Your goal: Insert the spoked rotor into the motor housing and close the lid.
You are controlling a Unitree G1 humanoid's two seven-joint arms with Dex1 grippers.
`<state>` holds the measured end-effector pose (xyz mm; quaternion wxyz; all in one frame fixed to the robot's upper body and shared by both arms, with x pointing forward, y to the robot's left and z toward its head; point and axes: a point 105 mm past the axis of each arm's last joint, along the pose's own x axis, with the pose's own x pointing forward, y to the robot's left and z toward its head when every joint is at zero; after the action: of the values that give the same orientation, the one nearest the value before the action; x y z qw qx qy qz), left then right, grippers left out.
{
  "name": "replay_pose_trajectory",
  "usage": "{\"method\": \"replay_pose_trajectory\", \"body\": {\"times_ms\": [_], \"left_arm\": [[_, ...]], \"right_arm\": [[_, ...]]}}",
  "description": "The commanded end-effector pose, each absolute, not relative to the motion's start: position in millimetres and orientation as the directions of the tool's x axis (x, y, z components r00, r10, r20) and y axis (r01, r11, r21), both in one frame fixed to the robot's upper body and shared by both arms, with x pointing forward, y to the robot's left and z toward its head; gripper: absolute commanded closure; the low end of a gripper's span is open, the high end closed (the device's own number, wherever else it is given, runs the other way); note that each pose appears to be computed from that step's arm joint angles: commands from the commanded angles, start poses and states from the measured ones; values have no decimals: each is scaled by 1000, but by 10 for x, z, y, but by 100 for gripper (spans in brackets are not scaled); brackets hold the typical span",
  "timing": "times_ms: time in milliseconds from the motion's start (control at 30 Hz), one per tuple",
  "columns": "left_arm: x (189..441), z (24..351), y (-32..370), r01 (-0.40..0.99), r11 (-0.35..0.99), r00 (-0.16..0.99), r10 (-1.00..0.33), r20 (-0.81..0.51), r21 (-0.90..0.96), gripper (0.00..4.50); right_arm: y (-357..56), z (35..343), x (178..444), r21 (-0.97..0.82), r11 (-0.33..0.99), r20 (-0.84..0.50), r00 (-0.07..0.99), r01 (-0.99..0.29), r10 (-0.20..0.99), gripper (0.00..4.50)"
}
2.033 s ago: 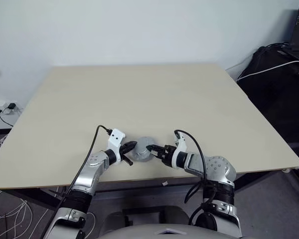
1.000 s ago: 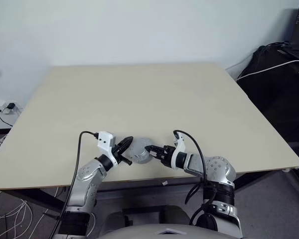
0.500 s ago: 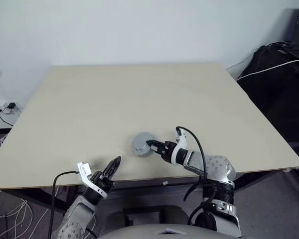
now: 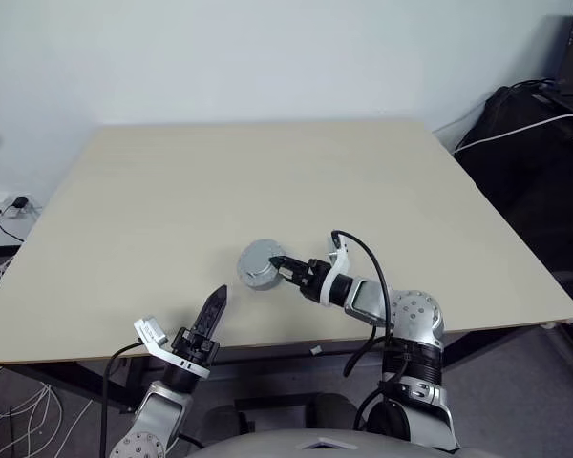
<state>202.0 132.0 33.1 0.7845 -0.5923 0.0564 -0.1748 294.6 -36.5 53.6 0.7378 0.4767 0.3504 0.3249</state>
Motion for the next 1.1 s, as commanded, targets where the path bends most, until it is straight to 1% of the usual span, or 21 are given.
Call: {"method": "replay_pose_trajectory", "body": {"times_ms": [33, 267, 533, 800, 1100], "left_arm": [[2037, 338, 1300, 194, 194, 934, -336, 121, -962, 0], [2053, 400, 1255, 233, 133, 919, -354, 173, -963, 0], [2151, 448, 1206, 254, 60, 907, -361, 216, -965, 0], [2221, 529, 1204, 296, 30, 899, -348, 267, -955, 0], [2244, 537, 1142, 292, -12, 885, -376, 275, -956, 0]], "right_arm": [[-104, 929, 2933, 950, 185, -26, 525, -252, 851, 239], [46, 1008, 2783, 955, 130, 6, 459, -266, 888, 239], [180, 1025, 2596, 963, 85, 20, 384, -254, 923, 239], [205, 1024, 2497, 968, 66, 22, 340, -244, 940, 239], [223, 1010, 2402, 973, 46, 24, 293, -228, 956, 239]]}}
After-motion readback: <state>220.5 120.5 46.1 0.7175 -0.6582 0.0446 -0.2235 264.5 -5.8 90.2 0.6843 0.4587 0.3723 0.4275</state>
